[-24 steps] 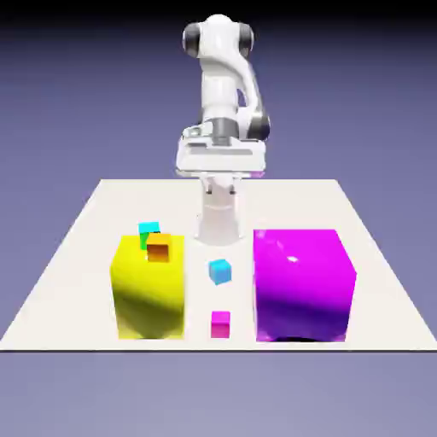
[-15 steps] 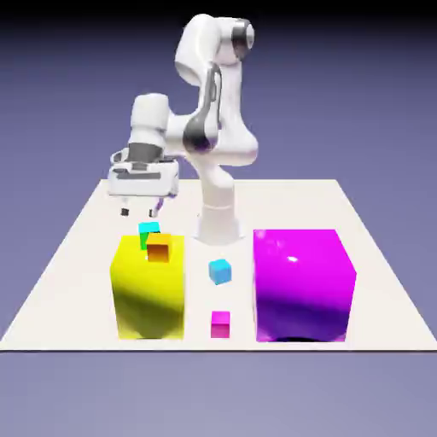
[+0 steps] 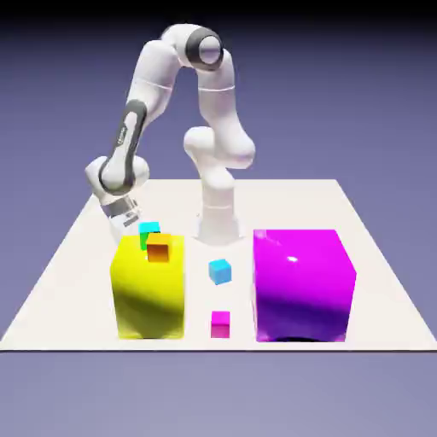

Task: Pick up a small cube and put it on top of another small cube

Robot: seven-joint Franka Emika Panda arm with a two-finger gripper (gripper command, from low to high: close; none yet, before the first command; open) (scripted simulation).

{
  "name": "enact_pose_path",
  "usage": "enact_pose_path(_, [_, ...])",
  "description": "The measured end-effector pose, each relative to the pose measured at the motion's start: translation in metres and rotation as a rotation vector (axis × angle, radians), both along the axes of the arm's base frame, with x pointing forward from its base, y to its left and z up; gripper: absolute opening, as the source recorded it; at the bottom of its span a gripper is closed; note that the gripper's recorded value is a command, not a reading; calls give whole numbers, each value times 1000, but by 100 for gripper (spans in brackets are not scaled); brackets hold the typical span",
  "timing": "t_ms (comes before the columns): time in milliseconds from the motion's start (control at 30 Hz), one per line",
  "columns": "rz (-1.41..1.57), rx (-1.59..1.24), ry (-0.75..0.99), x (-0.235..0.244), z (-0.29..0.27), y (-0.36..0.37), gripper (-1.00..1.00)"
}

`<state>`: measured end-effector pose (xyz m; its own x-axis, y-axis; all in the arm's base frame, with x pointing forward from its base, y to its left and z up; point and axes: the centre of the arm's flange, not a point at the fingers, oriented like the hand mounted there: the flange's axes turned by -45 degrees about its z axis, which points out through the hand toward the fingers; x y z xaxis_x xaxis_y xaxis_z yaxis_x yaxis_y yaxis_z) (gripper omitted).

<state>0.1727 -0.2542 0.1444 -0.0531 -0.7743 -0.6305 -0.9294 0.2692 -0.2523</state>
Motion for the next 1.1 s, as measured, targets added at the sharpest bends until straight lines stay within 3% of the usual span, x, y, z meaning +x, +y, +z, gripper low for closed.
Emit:
enact_pose_path(333, [-503,484,-133,-55,-65,94,0])
enact_pose_path(533, [-742,657,-249,-58,-73,173,0])
enact_pose_path(1100, [-780,718,-209,-30,-88,214,0])
